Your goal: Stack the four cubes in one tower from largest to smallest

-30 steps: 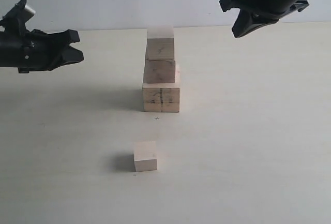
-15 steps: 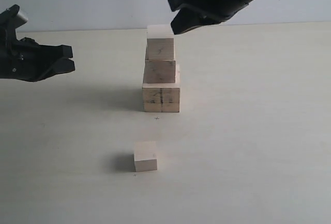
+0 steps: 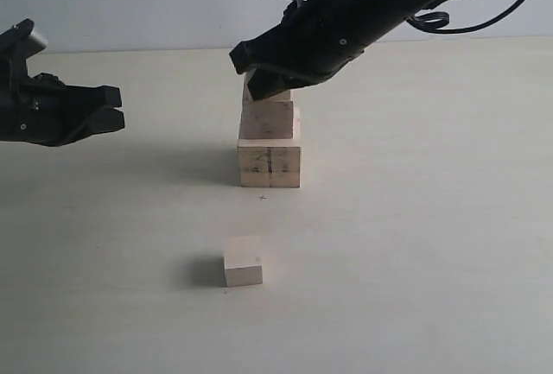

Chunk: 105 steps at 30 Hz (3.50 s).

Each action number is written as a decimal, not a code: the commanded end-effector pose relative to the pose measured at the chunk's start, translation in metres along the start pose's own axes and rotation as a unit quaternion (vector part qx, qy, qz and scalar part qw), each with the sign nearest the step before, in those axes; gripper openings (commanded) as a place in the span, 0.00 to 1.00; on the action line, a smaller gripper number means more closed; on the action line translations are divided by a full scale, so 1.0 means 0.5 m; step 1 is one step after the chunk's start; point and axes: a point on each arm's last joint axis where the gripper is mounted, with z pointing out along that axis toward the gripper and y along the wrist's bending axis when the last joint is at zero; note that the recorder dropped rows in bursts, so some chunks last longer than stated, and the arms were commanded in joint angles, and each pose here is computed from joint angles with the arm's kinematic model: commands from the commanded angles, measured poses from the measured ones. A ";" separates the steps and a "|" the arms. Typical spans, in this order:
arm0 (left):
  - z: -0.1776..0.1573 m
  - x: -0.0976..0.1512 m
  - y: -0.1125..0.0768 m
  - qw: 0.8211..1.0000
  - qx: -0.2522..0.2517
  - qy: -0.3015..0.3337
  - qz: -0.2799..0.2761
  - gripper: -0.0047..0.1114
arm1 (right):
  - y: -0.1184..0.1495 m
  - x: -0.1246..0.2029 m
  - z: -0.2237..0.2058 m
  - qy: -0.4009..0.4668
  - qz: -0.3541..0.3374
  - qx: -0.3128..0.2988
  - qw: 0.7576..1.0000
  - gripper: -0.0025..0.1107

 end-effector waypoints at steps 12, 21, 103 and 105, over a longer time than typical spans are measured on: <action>-0.003 0.000 -0.004 1.000 0.003 -0.003 -0.001 0.04 | -0.011 -0.010 0.008 -0.030 0.000 0.021 0.999 0.02; -0.003 0.000 -0.004 1.000 0.003 -0.003 -0.001 0.04 | -0.010 -0.006 0.008 -0.019 -0.003 0.017 1.000 0.02; 0.107 -0.109 -0.175 0.960 0.266 -0.017 0.082 0.04 | -0.107 -0.041 -0.016 -0.032 0.144 0.044 0.988 0.02; 0.111 -0.106 -0.172 0.962 0.265 -0.012 0.070 0.04 | -0.104 -0.037 -0.015 -0.022 0.144 0.039 0.989 0.02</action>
